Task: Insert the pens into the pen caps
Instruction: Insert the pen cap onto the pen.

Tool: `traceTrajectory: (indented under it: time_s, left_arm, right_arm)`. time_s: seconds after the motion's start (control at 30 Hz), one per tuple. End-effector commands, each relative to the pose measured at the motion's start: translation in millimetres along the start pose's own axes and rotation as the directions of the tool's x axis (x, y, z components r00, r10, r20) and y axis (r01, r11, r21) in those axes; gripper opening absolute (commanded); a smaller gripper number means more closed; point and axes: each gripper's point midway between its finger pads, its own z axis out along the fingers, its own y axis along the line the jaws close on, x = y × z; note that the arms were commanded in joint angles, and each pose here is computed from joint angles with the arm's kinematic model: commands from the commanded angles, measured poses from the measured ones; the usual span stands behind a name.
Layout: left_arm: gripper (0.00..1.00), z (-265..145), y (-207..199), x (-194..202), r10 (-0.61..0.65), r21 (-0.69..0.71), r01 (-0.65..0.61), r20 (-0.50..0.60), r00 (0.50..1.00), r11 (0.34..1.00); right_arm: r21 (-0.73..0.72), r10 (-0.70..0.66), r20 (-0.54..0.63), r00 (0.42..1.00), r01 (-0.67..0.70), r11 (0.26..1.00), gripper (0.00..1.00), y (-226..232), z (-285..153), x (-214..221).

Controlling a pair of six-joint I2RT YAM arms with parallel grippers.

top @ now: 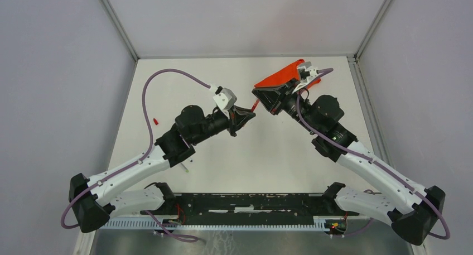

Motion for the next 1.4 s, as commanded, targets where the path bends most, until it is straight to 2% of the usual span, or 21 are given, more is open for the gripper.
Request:
traceTrajectory:
  time_s: [0.0,0.13,0.27,0.47,0.57,0.77,0.9,1.17,1.37]
  left_arm:
    - [0.02,-4.2,1.9,-86.3,0.082,-0.042,-0.074,0.254,0.964,0.996]
    - [0.02,-5.1,5.8,-112.5,0.097,-0.077,-0.076,0.313,0.945,0.994]
    - [0.02,-5.2,6.4,-142.0,0.128,-0.1,-0.097,0.374,0.919,0.99]
    - [0.02,-7.8,5.0,-172.7,0.135,-0.109,-0.095,0.461,0.877,0.989]
    - [0.02,-8.3,4.0,-186.0,0.147,-0.114,-0.103,0.493,0.857,0.988]
    - [0.02,-9.5,2.2,-202.2,0.182,-0.126,-0.136,0.516,0.837,0.983]
    - [0.02,-7.1,1.7,-200.1,0.192,-0.124,-0.15,0.503,0.843,0.981]
    - [0.02,-6.6,1.3,-198.1,0.192,-0.12,-0.153,0.493,0.849,0.981]
    - [0.02,-8.3,2.1,-199.1,0.197,-0.127,-0.154,0.493,0.848,0.98]
  right_arm:
    - [0.018,0.021,-0.238,0.971,-0.017,1.0,0.0,-17.9,-12.7,80.6]
    - [0.067,0.037,-0.289,0.957,-0.019,0.998,0.0,-29.9,-25.3,115.6]
    - [0.059,0.086,-0.332,0.939,-0.07,0.996,0.0,-22.0,-35.0,155.2]
    - [0.09,0.179,-0.344,0.922,-0.158,0.983,0.0,-20.7,-51.3,193.7]
    - [0.086,0.18,-0.388,0.904,-0.159,0.984,0.0,-16.6,-56.1,211.8]
    - [0.088,0.119,-0.476,0.871,-0.088,0.992,0.0,-21.6,-67.9,237.0]
    - [0.052,0.074,-0.553,0.83,-0.054,0.997,0.0,-15.8,-68.4,243.1]
    - [0.069,-0.017,-0.645,0.764,0.08,0.994,0.0,-33.1,-76.9,251.6]
    - [0.113,-0.012,-0.717,0.697,0.133,0.985,0.0,-48.8,-93.1,268.1]
